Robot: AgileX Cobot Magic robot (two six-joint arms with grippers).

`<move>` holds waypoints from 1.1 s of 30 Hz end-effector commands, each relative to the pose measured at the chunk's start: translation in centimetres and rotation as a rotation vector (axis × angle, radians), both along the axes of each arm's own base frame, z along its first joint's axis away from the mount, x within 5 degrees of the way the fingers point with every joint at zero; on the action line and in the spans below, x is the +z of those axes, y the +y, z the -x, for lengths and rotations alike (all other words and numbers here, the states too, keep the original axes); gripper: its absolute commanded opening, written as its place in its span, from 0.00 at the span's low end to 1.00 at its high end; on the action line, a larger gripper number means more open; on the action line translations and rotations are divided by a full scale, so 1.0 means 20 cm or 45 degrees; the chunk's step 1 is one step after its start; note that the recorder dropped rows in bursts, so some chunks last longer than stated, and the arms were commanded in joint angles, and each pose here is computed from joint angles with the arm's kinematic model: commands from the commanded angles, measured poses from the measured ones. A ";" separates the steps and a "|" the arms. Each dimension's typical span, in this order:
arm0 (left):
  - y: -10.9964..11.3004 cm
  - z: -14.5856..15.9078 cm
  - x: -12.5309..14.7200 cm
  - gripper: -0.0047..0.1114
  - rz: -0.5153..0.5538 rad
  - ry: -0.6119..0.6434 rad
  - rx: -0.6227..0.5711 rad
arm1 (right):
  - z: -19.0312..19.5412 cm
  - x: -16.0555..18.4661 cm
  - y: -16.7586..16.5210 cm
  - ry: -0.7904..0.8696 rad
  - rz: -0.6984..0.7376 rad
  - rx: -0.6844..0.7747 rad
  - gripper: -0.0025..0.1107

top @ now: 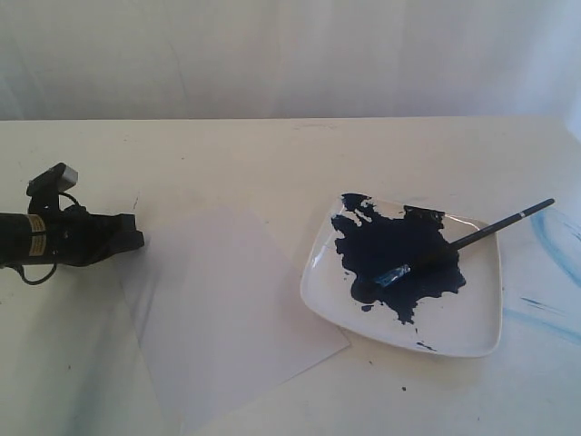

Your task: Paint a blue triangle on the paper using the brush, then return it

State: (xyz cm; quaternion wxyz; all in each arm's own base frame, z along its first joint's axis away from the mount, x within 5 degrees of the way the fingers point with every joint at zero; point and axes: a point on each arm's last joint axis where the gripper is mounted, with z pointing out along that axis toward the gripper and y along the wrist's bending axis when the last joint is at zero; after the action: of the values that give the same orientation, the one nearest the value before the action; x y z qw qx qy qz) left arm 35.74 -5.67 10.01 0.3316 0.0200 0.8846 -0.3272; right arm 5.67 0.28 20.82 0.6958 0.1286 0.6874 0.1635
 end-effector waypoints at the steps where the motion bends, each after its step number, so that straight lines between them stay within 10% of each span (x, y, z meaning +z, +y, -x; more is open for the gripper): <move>1: 0.01 0.01 -0.03 0.04 -0.070 0.027 0.003 | 0.00 0.04 -0.01 -0.118 -0.130 -0.009 0.02; 33: 0.01 0.01 -0.03 0.04 -0.082 0.012 -0.013 | -0.22 0.17 0.01 0.310 -0.084 -0.015 0.02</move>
State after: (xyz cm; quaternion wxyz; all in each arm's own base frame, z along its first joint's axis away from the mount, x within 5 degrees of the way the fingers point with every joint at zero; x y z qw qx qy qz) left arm 35.74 -5.67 10.01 0.3350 0.0292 0.8844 -0.3237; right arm 8.90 0.45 24.06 0.6152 0.1737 0.7486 0.1759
